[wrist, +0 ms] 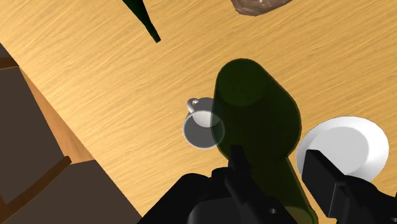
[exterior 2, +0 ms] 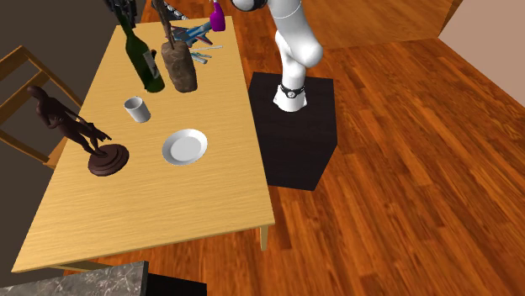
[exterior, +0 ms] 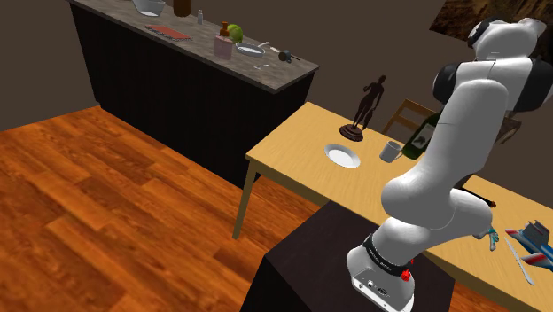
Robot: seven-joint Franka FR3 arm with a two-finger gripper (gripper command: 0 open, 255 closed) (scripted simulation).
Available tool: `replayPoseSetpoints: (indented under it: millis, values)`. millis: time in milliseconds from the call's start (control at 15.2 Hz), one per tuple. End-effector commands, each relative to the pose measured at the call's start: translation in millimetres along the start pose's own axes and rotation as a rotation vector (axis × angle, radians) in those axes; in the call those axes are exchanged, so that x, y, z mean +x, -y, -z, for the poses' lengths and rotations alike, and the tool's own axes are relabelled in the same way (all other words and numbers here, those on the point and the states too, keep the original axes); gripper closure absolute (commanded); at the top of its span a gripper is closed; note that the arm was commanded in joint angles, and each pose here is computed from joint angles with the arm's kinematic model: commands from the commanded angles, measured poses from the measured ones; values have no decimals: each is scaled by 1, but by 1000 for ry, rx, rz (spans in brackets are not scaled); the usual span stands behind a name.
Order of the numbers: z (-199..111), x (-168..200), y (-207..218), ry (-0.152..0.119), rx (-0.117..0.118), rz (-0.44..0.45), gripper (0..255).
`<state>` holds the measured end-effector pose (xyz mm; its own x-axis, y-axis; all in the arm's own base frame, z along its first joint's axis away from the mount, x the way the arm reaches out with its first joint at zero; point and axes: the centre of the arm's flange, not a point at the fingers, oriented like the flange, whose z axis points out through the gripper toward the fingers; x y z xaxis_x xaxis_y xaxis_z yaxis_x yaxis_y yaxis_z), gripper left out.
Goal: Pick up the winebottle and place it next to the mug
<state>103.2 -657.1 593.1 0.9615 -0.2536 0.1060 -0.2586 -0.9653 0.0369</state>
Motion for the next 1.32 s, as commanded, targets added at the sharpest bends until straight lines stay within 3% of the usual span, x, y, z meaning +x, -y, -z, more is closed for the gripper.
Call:
replayPoseSetpoints:
  millis: [0, 1254]
  values:
    - [-10, 0, 1, 0, -1, 0, 255]
    - [-109, -11, 4, 0, -1, 0, 255]
